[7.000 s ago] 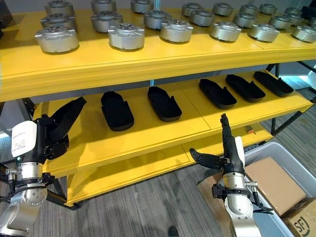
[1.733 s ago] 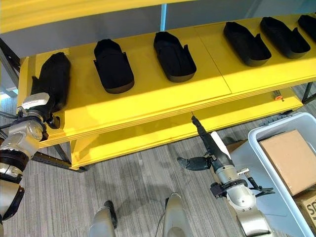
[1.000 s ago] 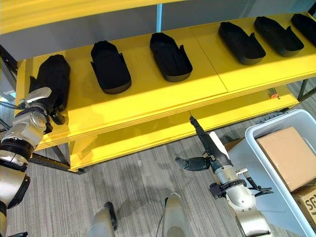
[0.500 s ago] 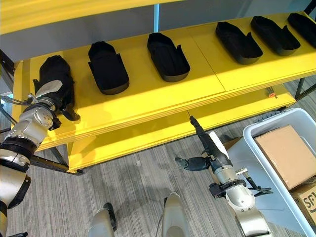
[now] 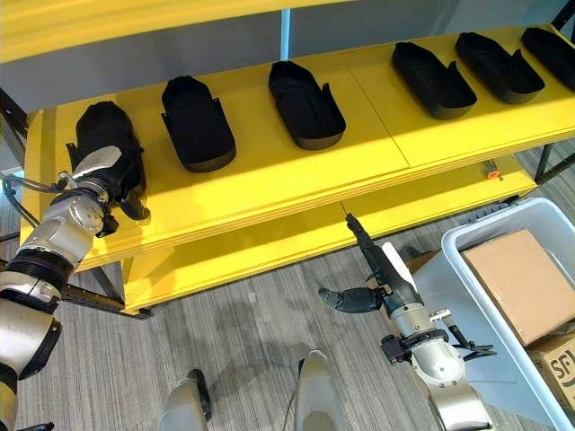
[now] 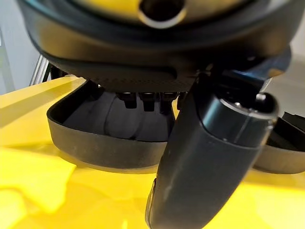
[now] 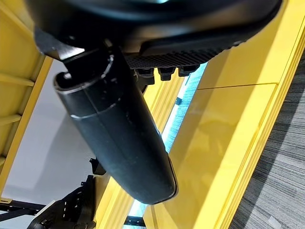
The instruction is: Move parts from the plastic box to the shelf.
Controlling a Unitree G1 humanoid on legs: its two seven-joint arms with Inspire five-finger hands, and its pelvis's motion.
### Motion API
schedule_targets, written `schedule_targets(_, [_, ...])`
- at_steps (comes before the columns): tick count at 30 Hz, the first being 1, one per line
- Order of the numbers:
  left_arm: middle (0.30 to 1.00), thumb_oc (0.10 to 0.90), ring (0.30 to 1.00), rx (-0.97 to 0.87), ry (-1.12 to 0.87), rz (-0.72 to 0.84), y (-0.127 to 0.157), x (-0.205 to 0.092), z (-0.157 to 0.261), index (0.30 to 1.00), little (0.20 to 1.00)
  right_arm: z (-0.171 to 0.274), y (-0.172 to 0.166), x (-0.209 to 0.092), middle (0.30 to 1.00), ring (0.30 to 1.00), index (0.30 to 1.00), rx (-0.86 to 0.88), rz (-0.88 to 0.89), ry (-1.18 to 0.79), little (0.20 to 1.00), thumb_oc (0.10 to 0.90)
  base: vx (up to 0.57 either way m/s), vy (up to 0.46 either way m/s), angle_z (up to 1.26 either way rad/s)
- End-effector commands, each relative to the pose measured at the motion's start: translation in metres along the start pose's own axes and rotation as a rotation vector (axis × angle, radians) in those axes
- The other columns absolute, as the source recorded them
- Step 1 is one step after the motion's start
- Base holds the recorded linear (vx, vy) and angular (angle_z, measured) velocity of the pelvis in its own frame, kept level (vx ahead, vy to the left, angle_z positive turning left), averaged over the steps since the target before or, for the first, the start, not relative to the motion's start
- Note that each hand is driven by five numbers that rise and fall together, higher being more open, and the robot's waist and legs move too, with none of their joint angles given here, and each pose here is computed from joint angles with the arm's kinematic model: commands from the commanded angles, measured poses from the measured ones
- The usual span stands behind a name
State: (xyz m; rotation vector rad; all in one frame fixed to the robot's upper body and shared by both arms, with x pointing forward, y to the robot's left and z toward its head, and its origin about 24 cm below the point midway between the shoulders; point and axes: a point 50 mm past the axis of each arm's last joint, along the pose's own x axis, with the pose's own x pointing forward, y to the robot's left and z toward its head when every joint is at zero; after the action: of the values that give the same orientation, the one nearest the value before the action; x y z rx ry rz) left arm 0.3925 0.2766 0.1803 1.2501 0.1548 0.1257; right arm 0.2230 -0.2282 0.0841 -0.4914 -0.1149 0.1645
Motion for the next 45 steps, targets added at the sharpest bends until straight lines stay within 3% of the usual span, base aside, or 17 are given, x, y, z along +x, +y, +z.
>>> schedule_targets(1, [1.000, 0.900, 1.000, -0.084, -0.070, 0.207, 0.042, -0.003, 0.007, 1.000, 1.000, 0.037, -0.018, 0.006, 1.000, 1.000, 1.000, 0.000, -0.086, -0.216, 1.000, 0.900, 0.00, 0.000, 0.00])
schedule_targets(23, [1.000, 0.900, 1.000, -0.202, -0.145, 0.382, 0.057, -0.038, -0.020, 1.000, 1.000, 0.033, -0.026, 0.005, 1.000, 1.000, 1.000, -0.029, -0.149, -0.202, 1.000, 0.900, 0.00, 0.000, 0.00])
schedule_targets(30, [1.000, 0.900, 1.000, -0.405, -0.249, 0.543, 0.067, -0.054, -0.013, 1.000, 1.000, 0.031, -0.027, 0.004, 1.000, 1.000, 1.000, -0.012, -0.165, -0.202, 1.000, 0.900, 0.00, 0.000, -0.01])
schedule_targets(45, [1.000, 0.900, 1.000, -0.744, -0.324, 0.626, 0.073, -0.047, 0.009, 1.000, 1.000, 0.034, -0.021, 0.012, 1.000, 1.000, 1.000, -0.002, -0.151, -0.219, 1.000, 0.900, 0.00, 0.000, 0.00])
